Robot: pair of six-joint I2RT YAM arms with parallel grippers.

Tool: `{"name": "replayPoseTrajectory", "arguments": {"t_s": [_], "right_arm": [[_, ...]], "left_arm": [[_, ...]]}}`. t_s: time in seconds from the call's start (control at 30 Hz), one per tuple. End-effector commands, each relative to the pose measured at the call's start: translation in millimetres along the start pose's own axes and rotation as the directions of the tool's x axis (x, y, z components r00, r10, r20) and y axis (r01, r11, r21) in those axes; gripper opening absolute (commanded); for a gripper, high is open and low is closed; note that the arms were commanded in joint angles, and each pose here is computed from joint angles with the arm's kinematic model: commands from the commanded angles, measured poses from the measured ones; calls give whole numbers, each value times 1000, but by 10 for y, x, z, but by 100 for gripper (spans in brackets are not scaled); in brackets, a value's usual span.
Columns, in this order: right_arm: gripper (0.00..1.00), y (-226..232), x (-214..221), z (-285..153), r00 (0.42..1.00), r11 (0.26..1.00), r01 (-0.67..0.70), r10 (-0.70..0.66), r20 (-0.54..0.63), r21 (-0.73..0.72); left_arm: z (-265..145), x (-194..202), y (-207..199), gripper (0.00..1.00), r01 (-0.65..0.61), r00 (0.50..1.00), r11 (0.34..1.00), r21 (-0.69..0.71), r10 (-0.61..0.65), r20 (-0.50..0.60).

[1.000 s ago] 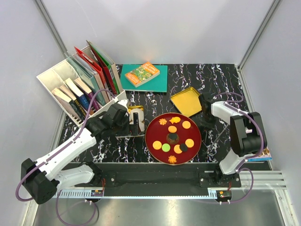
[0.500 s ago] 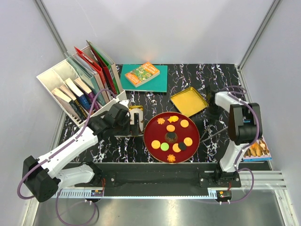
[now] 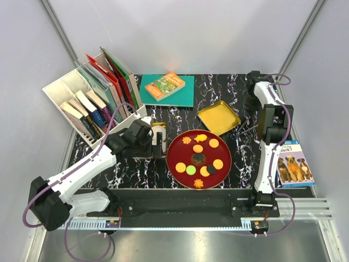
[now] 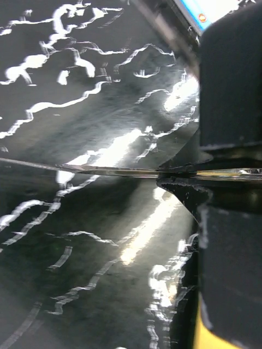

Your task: Pack the cookies

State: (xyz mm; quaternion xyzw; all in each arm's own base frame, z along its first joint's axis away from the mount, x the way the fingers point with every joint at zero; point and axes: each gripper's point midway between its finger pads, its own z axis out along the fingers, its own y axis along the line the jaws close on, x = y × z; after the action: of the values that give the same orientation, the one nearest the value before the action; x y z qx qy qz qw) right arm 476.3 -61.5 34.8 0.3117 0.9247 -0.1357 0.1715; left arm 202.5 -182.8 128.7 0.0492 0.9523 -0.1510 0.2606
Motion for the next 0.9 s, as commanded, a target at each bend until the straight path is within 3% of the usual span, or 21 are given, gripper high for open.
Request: {"name": "replayPoseTrajectory", "arguments": {"t_s": [0.0,0.07,0.1,0.27,0.33,0.5,0.53,0.6,0.63,0.67,0.73,0.77,0.87], "right_arm": [[22,-113,-2,19,998,998,36,-33,-60,47],[39,-83,6,13,997,999,30,-27,-67,32],[54,-84,1,-9,998,999,24,-22,-66,29],[82,-41,-109,-226,999,999,-38,37,-14,-26],[97,-57,-197,-438,997,996,-66,68,26,-63],[100,-199,-157,-913,990,986,-113,123,71,-123],[80,-290,69,-825,993,989,-114,118,32,-96],[58,-434,50,-1027,962,964,-240,252,103,-116],[51,-558,285,-917,958,960,-270,275,80,-71],[49,-511,301,-948,946,945,-303,314,82,-124],[57,-529,491,-988,949,938,-296,311,58,-178],[73,-460,533,-1010,948,927,-301,316,34,-221],[98,-406,702,-950,952,921,-300,305,-19,-248]], "left_arm": [[-74,-174,-32,99,-22,998,1000,4,22,58],[-77,-182,-27,99,-29,998,1000,3,29,63],[-70,-178,-25,99,-31,998,1000,2,31,61],[-36,-180,-45,99,-38,998,999,6,37,52],[-32,-182,-33,99,-35,998,999,2,35,54],[-88,-208,121,99,15,994,998,-67,-8,108],[-93,-202,127,99,20,994,998,-66,-13,111],[-108,-202,110,99,18,993,999,-52,-12,118],[-93,-170,91,99,17,994,999,-38,-13,105],[-83,-165,73,99,18,994,999,-27,-15,104],[-50,-114,40,99,19,996,1000,-6,-18,83],[-31,-103,23,99,18,997,1000,2,-18,76],[12,-59,-20,99,16,999,1000,24,-17,52]]}}
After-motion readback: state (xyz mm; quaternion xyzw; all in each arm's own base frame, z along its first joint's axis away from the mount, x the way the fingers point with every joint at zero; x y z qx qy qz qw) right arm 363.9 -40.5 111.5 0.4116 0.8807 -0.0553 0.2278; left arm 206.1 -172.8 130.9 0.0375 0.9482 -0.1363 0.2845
